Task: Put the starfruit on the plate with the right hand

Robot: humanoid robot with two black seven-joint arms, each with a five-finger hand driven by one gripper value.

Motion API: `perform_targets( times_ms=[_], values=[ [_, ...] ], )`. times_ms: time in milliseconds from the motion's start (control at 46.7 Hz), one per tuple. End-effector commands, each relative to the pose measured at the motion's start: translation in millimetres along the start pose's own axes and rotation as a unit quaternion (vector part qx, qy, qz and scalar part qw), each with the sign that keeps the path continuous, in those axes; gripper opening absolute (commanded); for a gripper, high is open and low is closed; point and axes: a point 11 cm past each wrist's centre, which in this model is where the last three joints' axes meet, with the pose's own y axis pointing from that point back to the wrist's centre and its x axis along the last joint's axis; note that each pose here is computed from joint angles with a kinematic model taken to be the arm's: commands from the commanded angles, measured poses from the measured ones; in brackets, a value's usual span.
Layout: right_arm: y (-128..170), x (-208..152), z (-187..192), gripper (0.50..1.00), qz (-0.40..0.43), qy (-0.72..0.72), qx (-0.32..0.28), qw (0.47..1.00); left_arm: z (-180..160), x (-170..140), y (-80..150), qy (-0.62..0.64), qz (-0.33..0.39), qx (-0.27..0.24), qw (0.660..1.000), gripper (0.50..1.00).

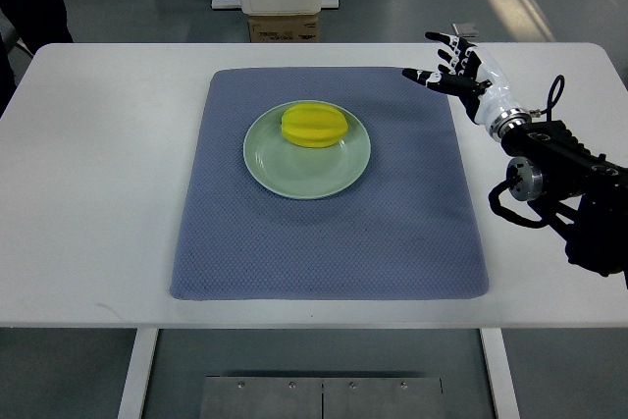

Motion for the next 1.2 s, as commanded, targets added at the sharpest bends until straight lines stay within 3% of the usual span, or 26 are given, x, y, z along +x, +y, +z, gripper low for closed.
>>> perform_targets(
  times_ms=[0, 771, 1179],
  values=[
    [3.2, 10.5, 1.8, 1.000, 0.011, -0.024, 0.000, 1.000, 0.0, -0.1, 0.0, 0.000, -0.001, 0.000, 1.000, 1.000],
    [24.8, 82.1, 35.9, 1.000, 0.095, -0.143, -0.018, 0.985, 0.0, 0.0, 0.0, 0.000, 0.000, 0.000, 1.000, 1.000],
    [24.3, 75.1, 52.6, 1.000, 0.102, -0.153, -0.037, 0.982, 0.0, -0.1, 0.0, 0.000, -0.001, 0.000, 1.000, 1.000]
  ],
)
